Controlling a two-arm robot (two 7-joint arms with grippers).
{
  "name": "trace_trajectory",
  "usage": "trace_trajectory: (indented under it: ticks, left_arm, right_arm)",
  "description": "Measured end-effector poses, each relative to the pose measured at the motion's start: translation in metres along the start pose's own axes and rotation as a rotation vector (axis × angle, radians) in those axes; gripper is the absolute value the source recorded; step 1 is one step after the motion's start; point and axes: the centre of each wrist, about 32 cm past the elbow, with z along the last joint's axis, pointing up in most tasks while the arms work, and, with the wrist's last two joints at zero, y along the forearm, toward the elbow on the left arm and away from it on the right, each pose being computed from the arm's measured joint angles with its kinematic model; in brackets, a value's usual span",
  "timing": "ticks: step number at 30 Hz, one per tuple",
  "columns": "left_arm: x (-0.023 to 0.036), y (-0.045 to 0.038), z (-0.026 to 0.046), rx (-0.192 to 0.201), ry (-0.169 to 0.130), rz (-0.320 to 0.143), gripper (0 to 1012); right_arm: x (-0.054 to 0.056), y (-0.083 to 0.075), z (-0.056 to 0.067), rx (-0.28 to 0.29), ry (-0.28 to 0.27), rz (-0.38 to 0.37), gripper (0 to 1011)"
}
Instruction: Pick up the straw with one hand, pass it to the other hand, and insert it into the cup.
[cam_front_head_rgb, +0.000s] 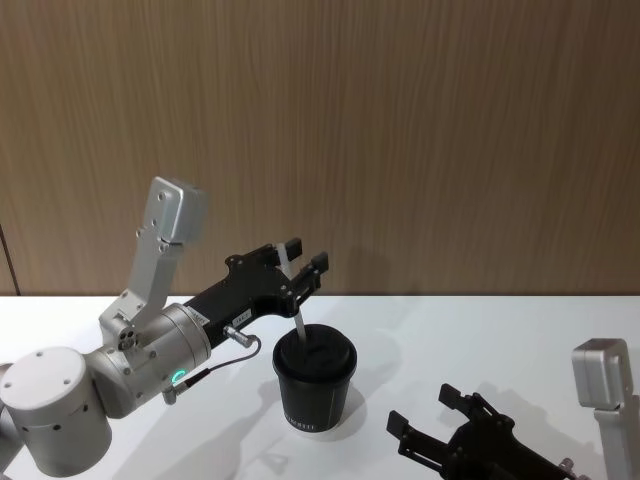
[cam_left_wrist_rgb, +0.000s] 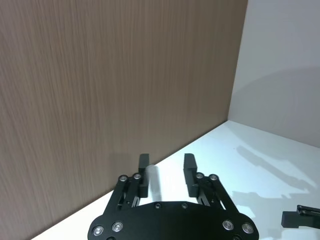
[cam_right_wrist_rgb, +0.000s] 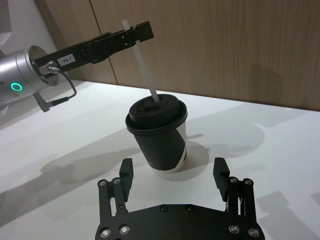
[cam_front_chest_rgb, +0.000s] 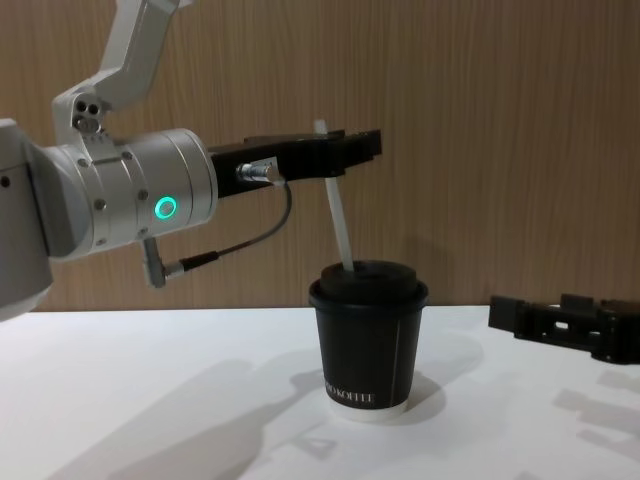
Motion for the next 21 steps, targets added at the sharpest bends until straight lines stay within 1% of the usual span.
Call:
trace_trajectory:
  ticks: [1, 3, 5, 6, 8, 9, 12, 13, 17, 18, 21]
  left_arm:
    - [0.0, 0.0001, -0.0001, 0.001, 0.001, 0.001, 412]
    - [-0.0004, 0.0004, 0.0, 0.001, 0.002, 0.002, 495]
    - [-0.0008, 0.0005, 0.0008, -0.001, 0.003, 0.002, 528]
    - [-0.0015, 0.001, 0.002, -0.004, 0.003, 0.003, 589]
    - [-0.0021, 0.0016, 0.0031, -0.006, 0.003, 0.003, 637]
    - [-0.0029, 0.0028, 0.0047, -0.009, 0.002, 0.004, 696]
    - [-0.004, 0.0046, 0.0064, -0.013, 0.002, 0.006, 757]
    - [-0.005, 0.0063, 0.0079, -0.017, 0.001, 0.007, 815]
    - [-0.0072, 0.0109, 0.0103, -0.022, 0.0, 0.012, 916]
    - [-0.0083, 0.0132, 0.0113, -0.025, -0.001, 0.015, 951]
    - [-0.0096, 0.0164, 0.0128, -0.029, -0.003, 0.019, 1002]
  right_arm:
    - [0.0, 0.0, 0.0, 0.0, 0.0, 0.0, 1001]
    - [0.0, 0.0, 0.0, 0.001, 0.0, -0.001, 1001]
    - [0.0, 0.0, 0.0, 0.002, 0.0, -0.002, 1001]
    - [0.0, -0.001, 0.0, 0.002, 0.0, -0.002, 1001]
    - [0.0, -0.001, 0.0, 0.004, -0.001, -0.003, 1001]
    - [0.0, -0.001, 0.0, 0.005, -0.001, -0.003, 1001]
    - [0.0, -0.001, 0.0, 0.008, -0.003, -0.002, 1001]
    - [0.0, -0.001, 0.0, 0.009, -0.003, -0.002, 1001]
    - [-0.001, -0.002, 0.001, 0.015, -0.007, 0.0, 1001]
    - [-0.001, -0.002, 0.001, 0.016, -0.008, 0.001, 1001]
    - [-0.002, -0.002, 0.002, 0.019, -0.012, 0.003, 1001]
